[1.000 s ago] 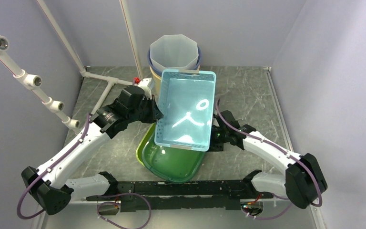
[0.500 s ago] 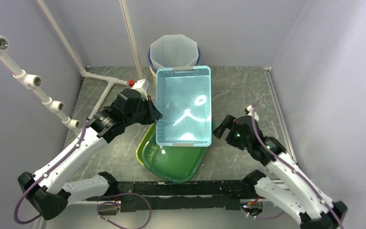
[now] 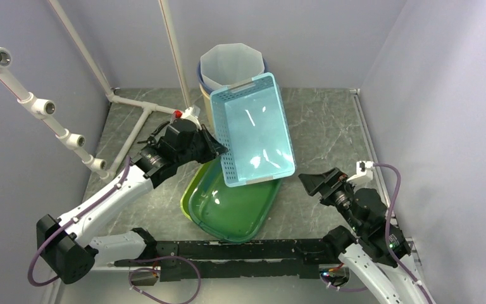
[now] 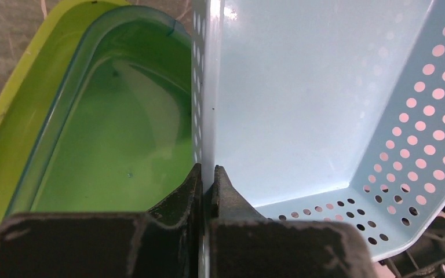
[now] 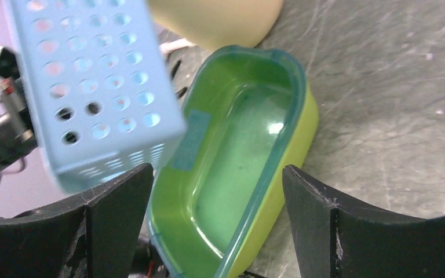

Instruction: Turn the large container upside down

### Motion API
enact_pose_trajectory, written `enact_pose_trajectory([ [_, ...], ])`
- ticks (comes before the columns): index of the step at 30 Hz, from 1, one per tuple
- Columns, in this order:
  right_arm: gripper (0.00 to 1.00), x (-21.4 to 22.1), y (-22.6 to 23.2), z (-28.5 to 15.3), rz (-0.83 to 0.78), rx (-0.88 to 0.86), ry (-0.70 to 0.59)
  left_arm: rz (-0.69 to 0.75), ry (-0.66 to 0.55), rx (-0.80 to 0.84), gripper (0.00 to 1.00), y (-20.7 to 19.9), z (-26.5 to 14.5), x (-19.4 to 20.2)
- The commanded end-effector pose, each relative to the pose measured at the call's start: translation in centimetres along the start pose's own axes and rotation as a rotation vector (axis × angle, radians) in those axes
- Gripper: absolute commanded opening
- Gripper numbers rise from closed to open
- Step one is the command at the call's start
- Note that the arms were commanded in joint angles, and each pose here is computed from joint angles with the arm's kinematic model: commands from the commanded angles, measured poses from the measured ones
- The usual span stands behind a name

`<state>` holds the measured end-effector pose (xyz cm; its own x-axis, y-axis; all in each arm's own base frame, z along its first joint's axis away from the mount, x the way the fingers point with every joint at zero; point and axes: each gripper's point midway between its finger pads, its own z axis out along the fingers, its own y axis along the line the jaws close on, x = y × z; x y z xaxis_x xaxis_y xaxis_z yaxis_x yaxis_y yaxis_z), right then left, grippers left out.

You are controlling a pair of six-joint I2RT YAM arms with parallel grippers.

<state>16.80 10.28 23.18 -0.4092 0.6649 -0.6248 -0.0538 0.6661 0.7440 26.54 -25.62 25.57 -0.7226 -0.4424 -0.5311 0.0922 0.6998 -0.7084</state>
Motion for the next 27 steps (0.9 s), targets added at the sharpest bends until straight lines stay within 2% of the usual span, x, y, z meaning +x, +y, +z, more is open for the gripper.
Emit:
enact_pose_trajectory([
  [1,0.84,0.7,4.8,-1.3,-0.087,-0.231,0.088,-0.137,-0.079,0.095,0.03,-2.6,0.6,-2.0],
  [5,0.82,2.5,8.1,-1.9,-0.138,-0.394,0.229,-0.152,-0.084,0.105,0.03,-2.8,1.2,-2.1],
  [9,0.79,2.9,10.7,-2.0,-0.135,-0.510,0.282,-0.182,-0.077,0.097,0.02,-2.4,1.7,-1.7],
  [13,0.79,2.1,12.5,-1.6,-0.115,-0.576,0.252,-0.210,-0.071,0.092,0.03,-1.9,2.3,-1.3],
  [19,0.69,1.0,14.0,-0.1,-0.057,-0.622,0.190,-0.258,-0.069,0.096,0.03,-1.5,3.1,-0.8],
  [27,0.67,0.9,13.9,2.3,-0.055,-0.577,0.176,-0.314,-0.030,0.143,0.03,-1.9,3.6,0.2],
])
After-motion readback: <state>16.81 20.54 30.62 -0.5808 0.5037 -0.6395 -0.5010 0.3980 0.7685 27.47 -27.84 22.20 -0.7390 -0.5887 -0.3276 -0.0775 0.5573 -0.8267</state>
